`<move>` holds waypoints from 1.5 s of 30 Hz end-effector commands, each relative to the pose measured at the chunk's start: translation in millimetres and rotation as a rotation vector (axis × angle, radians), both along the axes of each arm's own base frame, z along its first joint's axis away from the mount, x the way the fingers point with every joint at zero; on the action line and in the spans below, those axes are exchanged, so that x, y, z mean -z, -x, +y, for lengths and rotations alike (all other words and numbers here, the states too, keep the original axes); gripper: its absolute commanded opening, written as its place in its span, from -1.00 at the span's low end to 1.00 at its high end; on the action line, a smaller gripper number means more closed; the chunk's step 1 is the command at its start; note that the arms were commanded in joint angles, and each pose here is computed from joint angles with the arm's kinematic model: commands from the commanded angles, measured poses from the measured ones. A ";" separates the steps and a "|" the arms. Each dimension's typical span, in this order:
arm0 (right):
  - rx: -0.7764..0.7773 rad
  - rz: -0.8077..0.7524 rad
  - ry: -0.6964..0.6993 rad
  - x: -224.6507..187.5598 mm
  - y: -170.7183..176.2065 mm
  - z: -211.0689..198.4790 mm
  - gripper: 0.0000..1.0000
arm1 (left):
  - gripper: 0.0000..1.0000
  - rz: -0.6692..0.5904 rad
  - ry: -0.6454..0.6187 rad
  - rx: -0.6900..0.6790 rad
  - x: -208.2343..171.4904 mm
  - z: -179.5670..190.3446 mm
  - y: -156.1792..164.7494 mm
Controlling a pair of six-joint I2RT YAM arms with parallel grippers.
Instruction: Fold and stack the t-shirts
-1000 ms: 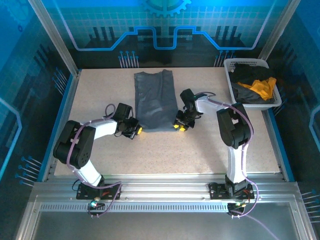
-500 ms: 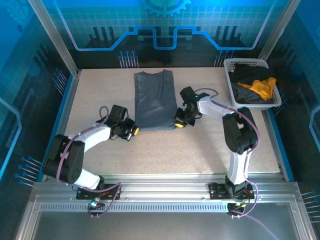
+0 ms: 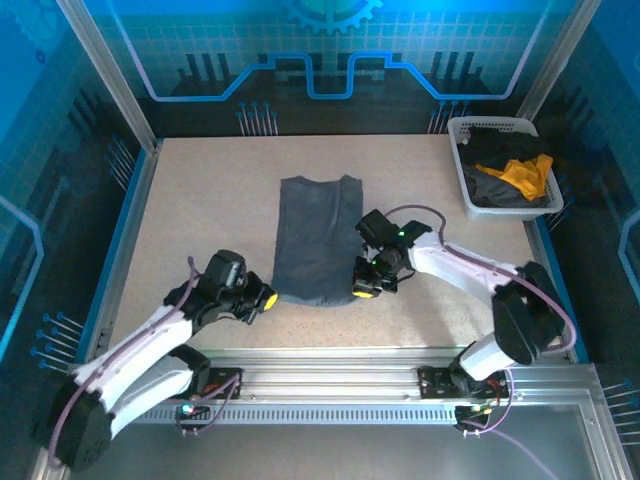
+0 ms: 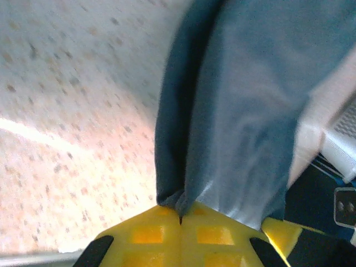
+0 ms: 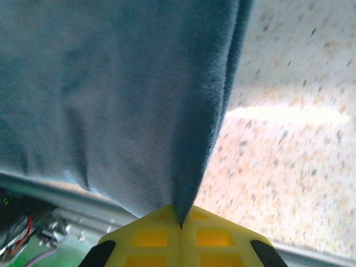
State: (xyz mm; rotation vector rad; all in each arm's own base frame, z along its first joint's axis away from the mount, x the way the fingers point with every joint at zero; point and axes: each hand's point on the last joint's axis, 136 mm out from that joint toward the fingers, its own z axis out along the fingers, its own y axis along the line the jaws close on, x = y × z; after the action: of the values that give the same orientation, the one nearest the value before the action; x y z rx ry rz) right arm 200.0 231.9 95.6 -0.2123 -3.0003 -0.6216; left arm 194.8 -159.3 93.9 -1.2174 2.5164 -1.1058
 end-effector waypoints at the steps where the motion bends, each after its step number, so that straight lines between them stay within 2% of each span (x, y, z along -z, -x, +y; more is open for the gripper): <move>1: 0.012 -0.006 0.008 -32.3 15.7 -8.3 -1.00 | -1.00 -0.033 -0.037 -0.035 -22.7 14.0 13.4; 5: 0.055 -0.054 -0.003 -60.4 2.3 -13.6 -1.00 | -1.00 -0.164 -0.011 -0.052 -65.6 13.1 -1.8; 10: 0.091 -0.108 -0.029 -88.4 -33.1 -13.5 -1.00 | -1.00 -0.267 -0.016 -0.069 -105.5 3.9 -38.9; 17: 0.170 -0.152 -0.076 -108.0 -117.6 -15.5 -1.00 | -1.00 -0.347 -0.002 -0.168 -136.5 6.6 -128.7; 20: 0.210 -0.148 -0.097 -103.3 -161.4 -14.4 -1.00 | -1.00 -0.356 -0.026 -0.169 -137.7 10.7 -177.3; 26: 0.286 -0.181 -0.097 -65.6 -273.1 -16.4 -1.00 | -1.00 -0.312 -0.056 -0.162 -99.1 20.1 -277.3; 27: 0.282 -0.199 -0.105 -57.7 -292.9 -16.5 -0.80 | -1.00 -0.298 -0.061 -0.151 -87.2 20.1 -292.3; 28: 0.262 -0.214 -0.125 -50.2 -307.9 -12.5 -0.52 | -0.97 -0.276 -0.063 -0.144 -76.6 19.9 -302.0; 29: 0.248 -0.208 -0.130 -39.5 -319.4 -10.7 -0.25 | -0.63 -0.243 -0.064 -0.143 -63.9 20.5 -309.5; 30: 0.236 -0.203 -0.130 -32.9 -327.2 -11.9 -0.12 | -0.31 -0.236 -0.069 -0.139 -58.5 20.4 -314.7; 32: 0.214 -0.208 -0.106 -28.8 -332.5 -17.4 -0.02 | -0.04 -0.244 -0.113 -0.146 -59.4 25.9 -314.5; 34: 0.194 -0.220 -0.079 -34.1 -328.1 -22.7 0.03 | 0.15 -0.267 -0.132 -0.140 -68.7 25.4 -304.9; 36: 0.183 -0.231 -0.058 -42.4 -313.9 -26.4 0.03 | 0.16 -0.277 -0.147 -0.118 -75.7 22.0 -282.9; 40: 0.205 -0.318 -0.075 -67.9 -270.1 -33.5 -0.05 | 0.00 -0.210 -0.091 -0.123 -65.8 6.8 -219.8; 43: 0.216 -0.400 -0.114 -82.9 -227.2 -35.6 -0.08 | -0.02 -0.112 -0.007 -0.141 -46.8 -22.5 -171.0; 45: 0.217 -0.412 -0.116 -77.6 -193.0 -42.0 -0.06 | 0.06 -0.065 0.058 -0.166 -37.7 -48.8 -149.3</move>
State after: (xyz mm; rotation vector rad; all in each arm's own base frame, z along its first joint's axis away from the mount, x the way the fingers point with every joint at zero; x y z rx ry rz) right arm 401.0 184.7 149.6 -0.4892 -3.2285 -0.8058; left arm 369.6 -184.9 157.8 -1.1578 2.2973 -1.1148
